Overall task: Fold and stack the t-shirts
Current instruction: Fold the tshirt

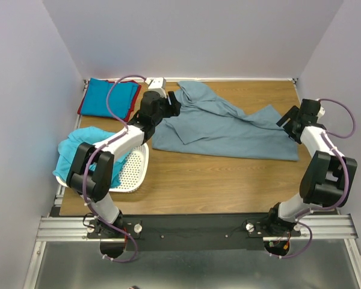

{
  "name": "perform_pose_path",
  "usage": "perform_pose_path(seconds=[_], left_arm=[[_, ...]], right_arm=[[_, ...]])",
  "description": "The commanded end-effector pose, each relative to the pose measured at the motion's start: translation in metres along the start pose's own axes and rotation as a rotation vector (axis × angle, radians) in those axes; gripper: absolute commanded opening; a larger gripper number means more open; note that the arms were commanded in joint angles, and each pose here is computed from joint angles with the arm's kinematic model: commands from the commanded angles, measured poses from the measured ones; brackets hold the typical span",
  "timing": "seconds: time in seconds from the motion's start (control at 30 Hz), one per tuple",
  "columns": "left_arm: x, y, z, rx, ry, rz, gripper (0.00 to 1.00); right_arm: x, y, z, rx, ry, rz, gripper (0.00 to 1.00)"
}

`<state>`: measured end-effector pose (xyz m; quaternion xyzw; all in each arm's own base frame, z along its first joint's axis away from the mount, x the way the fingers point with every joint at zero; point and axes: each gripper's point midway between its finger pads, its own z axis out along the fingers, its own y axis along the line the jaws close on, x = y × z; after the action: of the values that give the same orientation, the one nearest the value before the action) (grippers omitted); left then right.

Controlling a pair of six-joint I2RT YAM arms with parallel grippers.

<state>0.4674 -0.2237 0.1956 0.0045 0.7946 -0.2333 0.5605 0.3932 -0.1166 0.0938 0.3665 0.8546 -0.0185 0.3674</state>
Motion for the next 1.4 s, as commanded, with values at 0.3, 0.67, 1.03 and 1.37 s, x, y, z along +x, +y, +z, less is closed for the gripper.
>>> perform_pose_path(seconds=[0.3,0.67,1.03,1.37], left_arm=[[0.106,-0.029,-0.001,0.204,0.161,-0.067,0.71],[0.155,-0.011,-0.022,0.202,0.22,-0.093,0.68],[0.21,0.015,-0.066,0.108,0.29,-0.11,0.68],[0.243,0.003,-0.107,0.091,0.343,-0.134,0.68]], right_arm=[[0.117,0.072,-0.021,-0.319,0.252,-0.078,0.87],[0.171,0.032,-0.012,-0.192,0.372,-0.019,0.88],[0.197,-0.002,-0.035,-0.112,0.375,0.053,0.88],[0.166,-0.005,-0.074,-0.13,0.25,0.065,0.9]])
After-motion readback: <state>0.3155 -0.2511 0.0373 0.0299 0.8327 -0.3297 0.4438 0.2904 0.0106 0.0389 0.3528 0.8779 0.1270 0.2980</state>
